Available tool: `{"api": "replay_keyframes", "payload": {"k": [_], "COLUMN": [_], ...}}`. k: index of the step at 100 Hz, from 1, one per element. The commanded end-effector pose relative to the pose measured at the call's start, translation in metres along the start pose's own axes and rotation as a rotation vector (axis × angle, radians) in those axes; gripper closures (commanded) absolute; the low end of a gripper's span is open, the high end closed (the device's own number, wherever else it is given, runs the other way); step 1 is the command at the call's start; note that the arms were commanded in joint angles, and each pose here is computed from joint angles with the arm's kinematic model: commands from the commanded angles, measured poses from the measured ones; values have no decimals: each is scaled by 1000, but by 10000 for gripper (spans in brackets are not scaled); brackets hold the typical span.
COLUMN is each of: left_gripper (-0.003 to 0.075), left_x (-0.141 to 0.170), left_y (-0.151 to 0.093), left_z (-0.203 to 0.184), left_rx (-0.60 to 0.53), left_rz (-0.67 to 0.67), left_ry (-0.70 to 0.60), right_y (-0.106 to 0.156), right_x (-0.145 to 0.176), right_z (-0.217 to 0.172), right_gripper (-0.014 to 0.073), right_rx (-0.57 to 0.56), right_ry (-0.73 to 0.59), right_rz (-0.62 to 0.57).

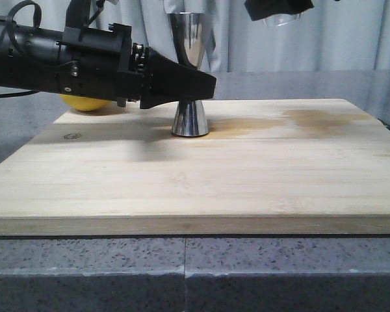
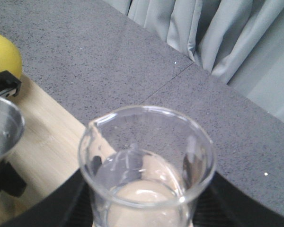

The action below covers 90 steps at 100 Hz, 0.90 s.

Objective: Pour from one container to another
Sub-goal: 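Lift the beaker with the right gripper over the jigger's cup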

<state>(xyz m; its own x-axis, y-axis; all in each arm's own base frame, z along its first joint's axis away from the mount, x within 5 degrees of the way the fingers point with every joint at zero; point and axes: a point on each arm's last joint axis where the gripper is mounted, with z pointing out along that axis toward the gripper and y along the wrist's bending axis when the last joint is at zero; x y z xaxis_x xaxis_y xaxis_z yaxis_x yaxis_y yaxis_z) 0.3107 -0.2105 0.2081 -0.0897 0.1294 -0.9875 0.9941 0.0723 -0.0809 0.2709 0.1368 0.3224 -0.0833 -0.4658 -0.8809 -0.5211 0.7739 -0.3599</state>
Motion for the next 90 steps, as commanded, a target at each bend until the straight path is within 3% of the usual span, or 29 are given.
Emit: {"api": "replay_keyframes", "payload": {"k": [1, 90], "left_gripper": [659, 659], "left_x": [-32, -42], "left_y": [-8, -18], "left_z": [-2, 14], "left_rx": [46, 100], "left_rz": [45, 65], "left_ry": [-136, -160], "right_y": [-11, 4], "right_x": [-29, -36], "right_z": [-10, -11], "right_gripper": [318, 318], "right_rx": [41, -7], "right_ry": [-123, -93], "right_rz": [-42, -147]}}
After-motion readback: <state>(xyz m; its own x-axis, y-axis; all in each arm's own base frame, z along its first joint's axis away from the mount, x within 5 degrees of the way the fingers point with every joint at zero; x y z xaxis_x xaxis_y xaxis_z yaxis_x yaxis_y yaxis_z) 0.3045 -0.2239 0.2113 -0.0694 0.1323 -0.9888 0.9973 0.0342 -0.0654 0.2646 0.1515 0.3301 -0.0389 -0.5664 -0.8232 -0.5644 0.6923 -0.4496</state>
